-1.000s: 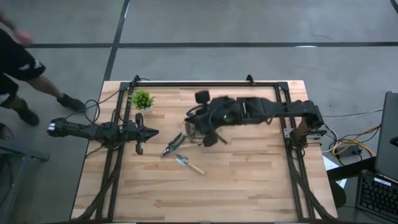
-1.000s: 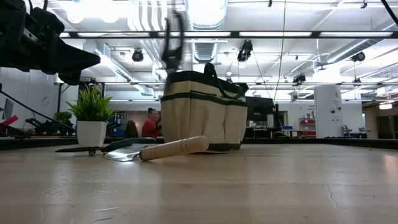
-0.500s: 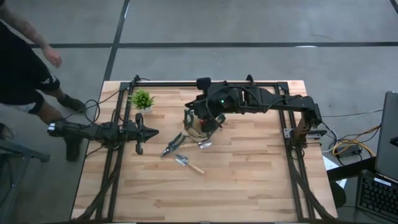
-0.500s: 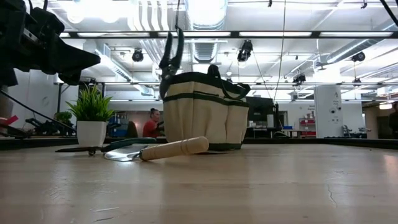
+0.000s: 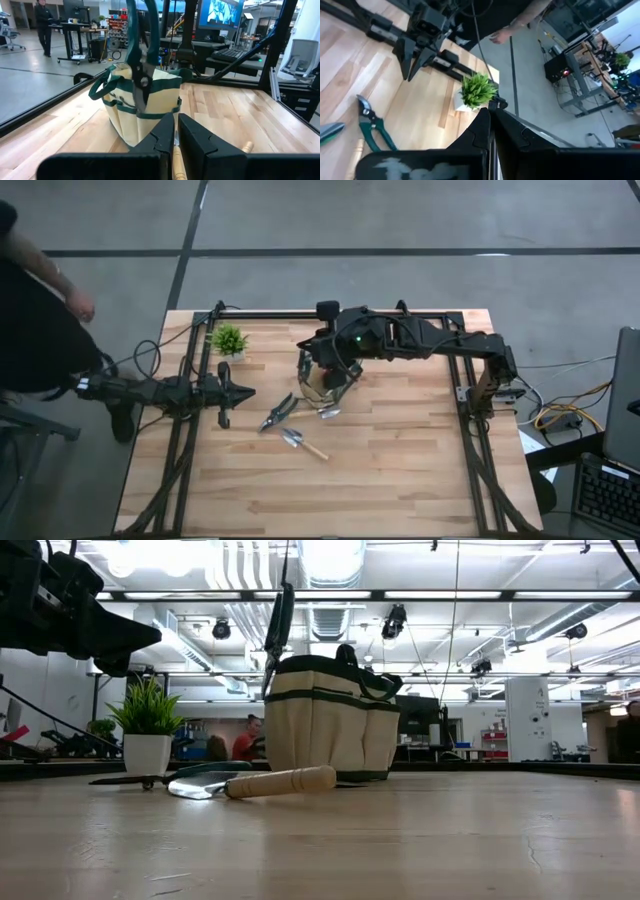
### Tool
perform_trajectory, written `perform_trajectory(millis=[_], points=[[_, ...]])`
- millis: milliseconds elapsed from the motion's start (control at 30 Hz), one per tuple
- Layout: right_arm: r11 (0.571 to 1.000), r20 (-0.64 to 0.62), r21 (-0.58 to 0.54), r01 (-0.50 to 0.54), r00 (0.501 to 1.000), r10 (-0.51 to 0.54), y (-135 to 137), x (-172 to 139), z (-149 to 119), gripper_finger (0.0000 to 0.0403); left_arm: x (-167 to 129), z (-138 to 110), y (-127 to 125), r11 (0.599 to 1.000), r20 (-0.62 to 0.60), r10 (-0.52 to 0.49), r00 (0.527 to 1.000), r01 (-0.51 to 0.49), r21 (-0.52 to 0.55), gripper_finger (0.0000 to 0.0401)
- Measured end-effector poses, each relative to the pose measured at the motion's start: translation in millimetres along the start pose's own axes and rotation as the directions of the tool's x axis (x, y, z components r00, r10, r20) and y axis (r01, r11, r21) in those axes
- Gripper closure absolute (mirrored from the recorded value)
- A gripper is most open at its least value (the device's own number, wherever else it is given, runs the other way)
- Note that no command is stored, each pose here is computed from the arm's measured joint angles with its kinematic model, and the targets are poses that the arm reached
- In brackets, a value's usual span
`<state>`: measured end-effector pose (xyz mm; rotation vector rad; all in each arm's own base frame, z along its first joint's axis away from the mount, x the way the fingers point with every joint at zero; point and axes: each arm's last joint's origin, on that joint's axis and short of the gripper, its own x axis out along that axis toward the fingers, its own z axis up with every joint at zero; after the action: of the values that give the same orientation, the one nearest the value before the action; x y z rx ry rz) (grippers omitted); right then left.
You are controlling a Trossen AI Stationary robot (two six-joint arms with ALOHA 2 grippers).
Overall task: Pick & Place Garden tools in Gardening bag
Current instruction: Put the right green scissors into the bag
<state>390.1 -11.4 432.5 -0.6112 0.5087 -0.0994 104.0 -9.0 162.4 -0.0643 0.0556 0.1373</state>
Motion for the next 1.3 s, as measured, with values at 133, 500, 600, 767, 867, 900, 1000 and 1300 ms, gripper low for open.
perform_trajectory(millis=[133,500,600,767,867,900,1000,1300], points=[[1.000,-0.006,0.001,-0.004,1.000,0.004,-1.8,-4.2,1.5,0.0395,0.0,-0.1,0.0,1.000,0.000,0.000,1.000,0.000,0.000,0.0371],[1.000,-0.014,0.006,-0.018,1.000,0.018,-1.5,-5.6,1.3,0.0395,0.0,-0.1,0.0,1.000,0.000,0.000,1.000,0.000,0.000,0.0371],[0.999,0.014,0.017,-0.047,0.999,0.046,-1.1,-8.9,3.6,0.0395,0.0,-0.1,0.0,1.000,0.000,0.000,1.000,0.000,0.000,0.0371],[0.997,-0.004,0.011,-0.076,0.997,0.076,4.9,-11.0,3.8,0.0395,0.0,-0.1,0.0,1.000,0.000,0.000,1.000,0.000,0.000,0.0371],[0.996,-0.009,0.009,-0.094,0.996,0.094,10.4,-11.4,4.8,0.0395,0.0,-0.1,0.0,1.000,0.000,0.000,1.000,0.000,0.000,0.0371],[0.995,-0.007,0.009,-0.100,0.995,0.100,12.4,-11.8,5.6,0.0395,0.0,0.0,0.0,1.000,0.000,0.000,1.000,0.000,0.000,0.0371],[0.991,0.007,0.002,-0.133,0.991,0.133,18.2,-12.5,7.8,0.0395,0.0,-0.1,0.0,1.000,0.000,0.000,1.000,0.000,0.000,0.0371],[0.989,0.029,-0.040,-0.144,0.989,0.145,22.9,-14.0,11.9,0.0395,0.0,-0.1,0.0,1.000,0.000,0.000,1.000,0.000,0.000,0.0371]])
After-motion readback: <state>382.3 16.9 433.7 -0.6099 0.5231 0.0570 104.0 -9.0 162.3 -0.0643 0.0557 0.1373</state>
